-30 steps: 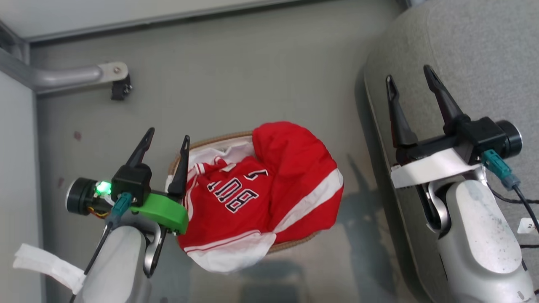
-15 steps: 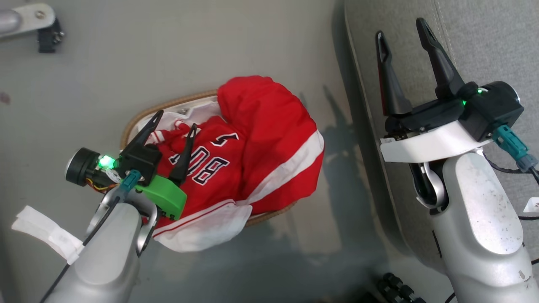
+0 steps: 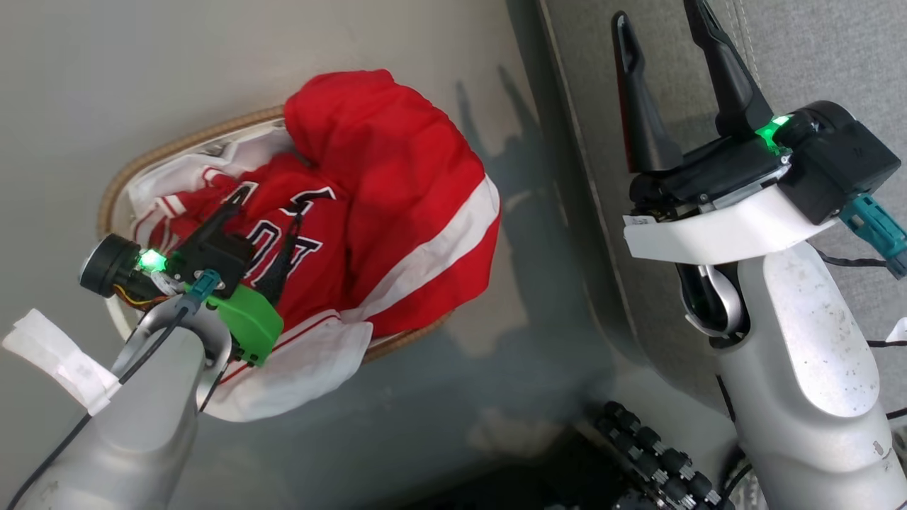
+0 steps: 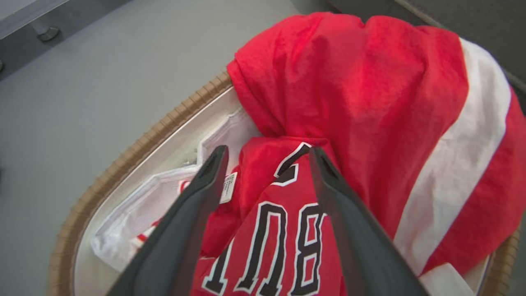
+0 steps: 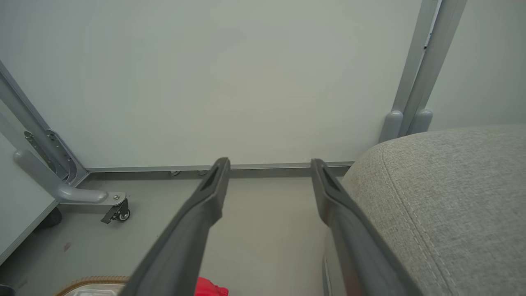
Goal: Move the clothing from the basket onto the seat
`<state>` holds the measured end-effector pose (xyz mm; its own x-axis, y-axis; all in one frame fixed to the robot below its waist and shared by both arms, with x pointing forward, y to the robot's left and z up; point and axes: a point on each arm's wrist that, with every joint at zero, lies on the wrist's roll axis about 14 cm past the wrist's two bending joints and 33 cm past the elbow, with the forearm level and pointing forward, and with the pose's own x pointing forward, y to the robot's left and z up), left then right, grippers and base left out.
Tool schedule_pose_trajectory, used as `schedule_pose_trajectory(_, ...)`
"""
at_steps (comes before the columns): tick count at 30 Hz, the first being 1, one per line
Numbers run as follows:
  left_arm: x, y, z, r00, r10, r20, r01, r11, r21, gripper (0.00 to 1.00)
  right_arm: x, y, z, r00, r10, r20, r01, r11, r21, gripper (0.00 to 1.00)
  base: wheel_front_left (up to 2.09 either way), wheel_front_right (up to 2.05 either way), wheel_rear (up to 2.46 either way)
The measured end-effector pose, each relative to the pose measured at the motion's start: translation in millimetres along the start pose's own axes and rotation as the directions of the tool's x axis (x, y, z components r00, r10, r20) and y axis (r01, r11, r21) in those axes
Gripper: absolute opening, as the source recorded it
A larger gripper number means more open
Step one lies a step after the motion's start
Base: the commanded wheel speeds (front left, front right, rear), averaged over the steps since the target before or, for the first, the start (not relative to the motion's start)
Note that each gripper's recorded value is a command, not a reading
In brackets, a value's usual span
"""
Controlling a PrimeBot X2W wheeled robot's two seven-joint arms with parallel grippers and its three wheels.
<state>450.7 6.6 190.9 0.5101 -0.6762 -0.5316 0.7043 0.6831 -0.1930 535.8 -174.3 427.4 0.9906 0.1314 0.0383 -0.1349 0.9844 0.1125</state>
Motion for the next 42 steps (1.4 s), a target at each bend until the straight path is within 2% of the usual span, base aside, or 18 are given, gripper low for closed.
schedule_pose_trajectory(10, 20.4, 0.1, -65.7, 0.978, -0.061, -0.197, 0.066, 0.998, 0.017, 1.0, -5.2, -10.7, -20.6, 0.999, -0.018, -0.052, 0.018, 1.0, -0.009, 1.0, 0.0, 0.0, 0.0)
schedule_pose_trajectory(17, 31.8, 2.2, -94.7, 0.93, -0.073, -0.36, 0.103, 0.992, 0.066, 1.0, -10.3, -18.0, -28.1, 0.996, -0.039, -0.076, 0.038, 0.999, -0.004, 1.0, 0.0, 0.0, 0.0)
schedule_pose_trajectory(23, 36.6, -8.4, -104.3, 0.893, -0.094, -0.441, 0.143, 0.986, 0.081, 1.0, -11.9, -18.6, -28.2, 0.996, -0.042, -0.079, 0.043, 0.999, 0.009, 1.0, 0.0, 0.0, 0.0)
schedule_pose_trajectory(24, 37.3, -8.1, -103.4, 0.893, -0.091, -0.44, 0.139, 0.987, 0.077, 0.47, -11.9, -18.6, -27.7, 0.996, -0.042, -0.078, 0.043, 0.999, 0.009, 1.0, 0.0, 0.0, 0.0)
schedule_pose_trajectory(25, 37.5, -8.4, -102.3, 0.893, -0.09, -0.44, 0.137, 0.988, 0.075, 0.0, -11.9, -18.7, -26.9, 0.996, -0.043, -0.077, 0.043, 0.999, 0.01, 1.0, 0.0, 0.0, 0.0)
schedule_pose_trajectory(36, 26.8, -28.9, -59.2, 0.954, -0.071, -0.291, 0.071, 0.997, -0.011, 0.0, -19.4, -17.7, -9.2, 0.997, -0.05, -0.066, 0.048, 0.998, -0.028, 1.0, 0.0, 0.0, 0.0)
schedule_pose_trajectory(42, 14.0, -38.5, -9.5, 0.987, -0.022, -0.157, 0.013, 0.998, -0.057, 0.0, -31.5, -13.6, 5.7, 0.997, -0.055, -0.058, 0.052, 0.997, -0.052, 1.0, 0.0, 0.0, 0.0)
